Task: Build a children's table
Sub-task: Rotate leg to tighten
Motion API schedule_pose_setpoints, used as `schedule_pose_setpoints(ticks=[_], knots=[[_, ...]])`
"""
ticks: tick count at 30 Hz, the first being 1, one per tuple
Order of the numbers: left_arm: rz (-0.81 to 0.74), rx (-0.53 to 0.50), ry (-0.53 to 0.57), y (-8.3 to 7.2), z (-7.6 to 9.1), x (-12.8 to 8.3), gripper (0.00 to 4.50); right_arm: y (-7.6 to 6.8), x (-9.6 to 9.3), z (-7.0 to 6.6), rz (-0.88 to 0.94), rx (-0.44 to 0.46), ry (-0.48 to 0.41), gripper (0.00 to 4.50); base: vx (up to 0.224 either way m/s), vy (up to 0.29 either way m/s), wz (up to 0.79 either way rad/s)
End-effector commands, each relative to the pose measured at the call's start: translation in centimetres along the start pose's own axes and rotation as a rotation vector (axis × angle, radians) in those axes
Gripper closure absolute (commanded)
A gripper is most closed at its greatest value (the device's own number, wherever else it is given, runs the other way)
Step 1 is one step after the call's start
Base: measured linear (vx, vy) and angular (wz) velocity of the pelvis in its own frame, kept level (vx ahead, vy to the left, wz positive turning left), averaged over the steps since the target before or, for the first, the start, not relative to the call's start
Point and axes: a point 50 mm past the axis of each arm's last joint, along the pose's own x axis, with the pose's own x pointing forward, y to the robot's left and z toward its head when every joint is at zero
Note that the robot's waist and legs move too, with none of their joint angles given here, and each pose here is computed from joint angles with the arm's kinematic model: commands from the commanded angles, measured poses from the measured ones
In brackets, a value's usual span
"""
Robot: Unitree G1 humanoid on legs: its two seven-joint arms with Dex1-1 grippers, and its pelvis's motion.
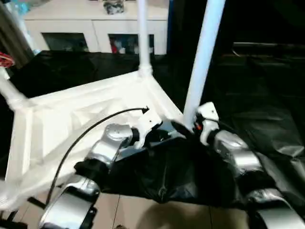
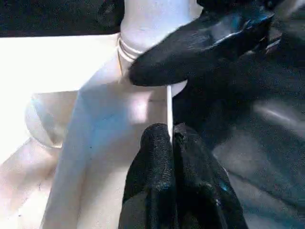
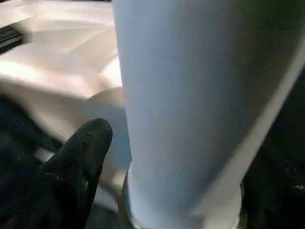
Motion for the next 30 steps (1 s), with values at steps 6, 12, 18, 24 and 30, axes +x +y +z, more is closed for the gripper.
schedule_pose_setpoints(ticks=[6,12,18,24,30], knots=[[-0.125,0.094,-0.064,-0.4,1.3,-1.4,4.5,1.7,-1.6,-0.1,0.314,-0.042,0.048,0.52,0.0,0.0,0.0],[-0.186,0.094,-0.05,-0.6,0.7,-2.6,4.5,2.0,-2.6,-0.2,0.405,-0.048,0.078,0.89,0.0,0.0,0.0],[-0.215,0.091,-0.041,-0.8,0.5,-3.0,4.5,2.5,-2.6,-0.2,0.441,-0.046,0.081,1.32,0.0,0.0,0.0],[-0.214,0.091,-0.045,-0.9,0.5,-3.0,4.5,2.7,-2.7,-0.4,0.45,-0.045,0.091,1.74,0.0,0.0,0.0],[-0.087,0.081,-0.049,-0.3,1.0,-1.7,4.5,2.4,-1.8,-0.9,0.3,-0.023,0.087,1.86,0.0,0.0,0.0]])
